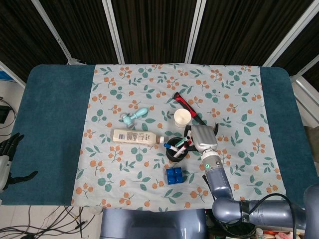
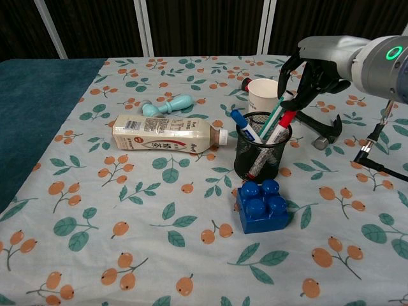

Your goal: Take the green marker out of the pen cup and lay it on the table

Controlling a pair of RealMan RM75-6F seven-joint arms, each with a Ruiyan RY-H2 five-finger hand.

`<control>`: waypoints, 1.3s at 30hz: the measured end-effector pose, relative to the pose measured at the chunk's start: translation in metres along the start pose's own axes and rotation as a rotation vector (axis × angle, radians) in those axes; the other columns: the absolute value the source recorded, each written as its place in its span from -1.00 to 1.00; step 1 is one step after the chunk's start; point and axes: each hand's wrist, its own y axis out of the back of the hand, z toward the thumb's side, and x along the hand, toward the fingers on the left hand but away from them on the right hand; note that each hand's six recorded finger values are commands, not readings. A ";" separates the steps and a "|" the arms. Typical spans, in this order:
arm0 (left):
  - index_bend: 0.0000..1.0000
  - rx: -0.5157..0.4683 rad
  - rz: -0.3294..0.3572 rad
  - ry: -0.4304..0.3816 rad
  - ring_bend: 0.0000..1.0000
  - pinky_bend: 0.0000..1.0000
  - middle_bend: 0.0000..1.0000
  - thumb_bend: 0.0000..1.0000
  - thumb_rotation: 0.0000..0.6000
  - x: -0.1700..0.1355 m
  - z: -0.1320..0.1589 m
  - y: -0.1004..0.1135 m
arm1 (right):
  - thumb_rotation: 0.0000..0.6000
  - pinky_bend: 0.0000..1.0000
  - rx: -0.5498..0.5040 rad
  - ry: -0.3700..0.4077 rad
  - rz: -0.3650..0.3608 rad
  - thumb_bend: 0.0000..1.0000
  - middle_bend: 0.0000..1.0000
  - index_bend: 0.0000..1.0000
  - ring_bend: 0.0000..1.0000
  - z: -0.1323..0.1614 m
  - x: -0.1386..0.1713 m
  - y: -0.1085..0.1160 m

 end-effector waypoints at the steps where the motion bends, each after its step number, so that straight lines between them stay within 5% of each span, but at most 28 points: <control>1: -1.00 0.000 0.000 0.000 -1.00 -1.00 -1.00 -1.00 1.00 0.000 0.000 0.000 | 1.00 1.00 0.000 0.000 0.000 -0.03 1.00 0.18 1.00 0.000 0.000 0.000; 10: -1.00 0.006 0.003 -0.002 -1.00 -1.00 -1.00 -1.00 1.00 0.000 0.001 0.000 | 1.00 1.00 -0.013 0.032 -0.027 -0.03 1.00 0.20 1.00 0.008 0.009 0.017; 19: -1.00 0.008 0.011 -0.010 -1.00 -1.00 -1.00 -1.00 1.00 -0.001 0.002 0.001 | 1.00 1.00 -0.053 0.090 -0.145 -0.03 1.00 0.20 1.00 0.016 0.035 0.080; 26: -1.00 0.016 0.020 -0.023 -1.00 -1.00 -1.00 -1.00 1.00 -0.002 0.004 0.001 | 1.00 1.00 -0.088 0.049 -0.221 -0.03 1.00 0.20 1.00 -0.020 0.063 0.120; 31: -1.00 0.028 0.023 -0.029 -1.00 -1.00 -1.00 -1.00 1.00 -0.003 0.005 0.001 | 1.00 1.00 -0.143 -0.004 -0.208 -0.03 1.00 0.20 1.00 -0.055 0.078 0.114; 39: -1.00 0.038 0.027 -0.038 -1.00 -1.00 -1.00 -1.00 1.00 -0.005 0.008 0.000 | 1.00 1.00 -0.230 -0.094 -0.108 -0.03 1.00 0.20 1.00 -0.109 0.092 0.068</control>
